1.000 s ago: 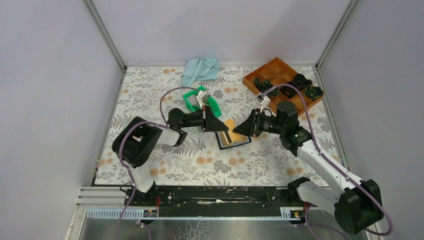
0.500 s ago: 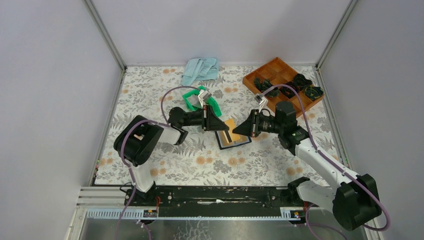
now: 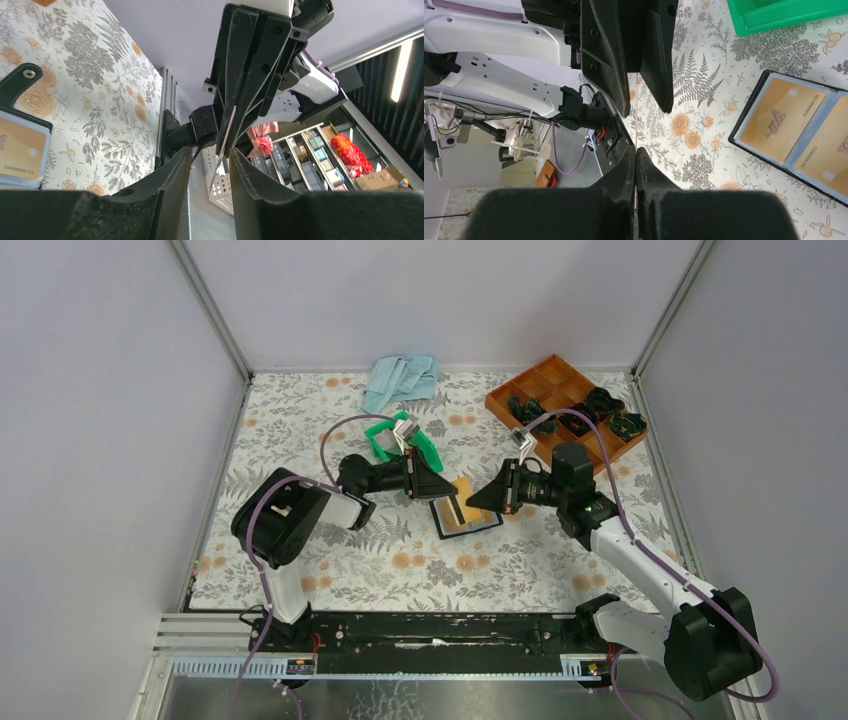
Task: Put the credit cards into the card holder
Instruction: Pick up the credit card from the storage box, then turn over the card slot in the card holder.
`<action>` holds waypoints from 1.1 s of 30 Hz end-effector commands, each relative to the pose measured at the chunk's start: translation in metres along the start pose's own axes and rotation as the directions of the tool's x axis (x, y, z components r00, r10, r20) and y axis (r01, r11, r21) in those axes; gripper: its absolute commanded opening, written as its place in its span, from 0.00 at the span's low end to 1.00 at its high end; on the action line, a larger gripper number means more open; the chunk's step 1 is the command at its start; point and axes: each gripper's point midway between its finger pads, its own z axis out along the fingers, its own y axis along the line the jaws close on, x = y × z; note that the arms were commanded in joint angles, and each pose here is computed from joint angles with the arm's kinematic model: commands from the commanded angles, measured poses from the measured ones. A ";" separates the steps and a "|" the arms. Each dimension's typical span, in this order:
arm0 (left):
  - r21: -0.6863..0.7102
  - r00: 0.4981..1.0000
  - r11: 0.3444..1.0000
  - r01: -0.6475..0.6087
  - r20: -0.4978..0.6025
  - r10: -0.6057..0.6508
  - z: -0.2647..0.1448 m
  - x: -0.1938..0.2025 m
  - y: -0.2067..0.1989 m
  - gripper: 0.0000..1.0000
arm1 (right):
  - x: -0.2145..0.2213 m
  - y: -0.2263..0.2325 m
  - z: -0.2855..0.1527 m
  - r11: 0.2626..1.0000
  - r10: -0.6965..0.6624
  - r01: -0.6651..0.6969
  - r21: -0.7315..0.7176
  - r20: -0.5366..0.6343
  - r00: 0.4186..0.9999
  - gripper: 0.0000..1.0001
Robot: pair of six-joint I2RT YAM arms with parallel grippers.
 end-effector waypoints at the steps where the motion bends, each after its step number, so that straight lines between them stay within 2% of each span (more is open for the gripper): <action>1: 0.005 0.994 0.999 -0.053 0.097 0.053 -0.006 -0.017 0.001 0.42 | -0.007 0.005 -0.007 0.998 -0.055 0.055 0.006 0.018 0.998 0.00; 11: -0.074 0.955 0.996 -0.053 0.288 0.072 -0.033 -0.042 0.006 0.46 | -0.009 -0.021 -0.018 0.988 -0.068 0.062 0.143 0.039 0.997 0.00; 15: -0.126 0.932 0.990 -0.066 0.345 0.106 -0.045 -0.039 0.010 0.43 | -0.018 -0.049 -0.024 0.952 -0.092 0.070 0.296 0.059 0.994 0.00; 18: -0.188 0.922 0.981 -0.043 0.371 0.111 -0.053 -0.031 0.022 0.37 | -0.023 -0.075 -0.028 0.909 -0.103 0.065 0.413 0.072 0.992 0.00; 25: -0.369 0.942 0.929 -0.010 0.309 0.133 -0.053 0.004 0.061 0.20 | -0.024 -0.123 -0.031 0.822 -0.115 0.043 0.568 0.091 0.989 0.00; 33: -0.528 0.968 0.847 -0.060 0.176 0.178 -0.028 0.026 0.094 0.09 | -0.027 -0.155 -0.036 0.748 -0.139 0.029 0.663 0.113 0.984 0.00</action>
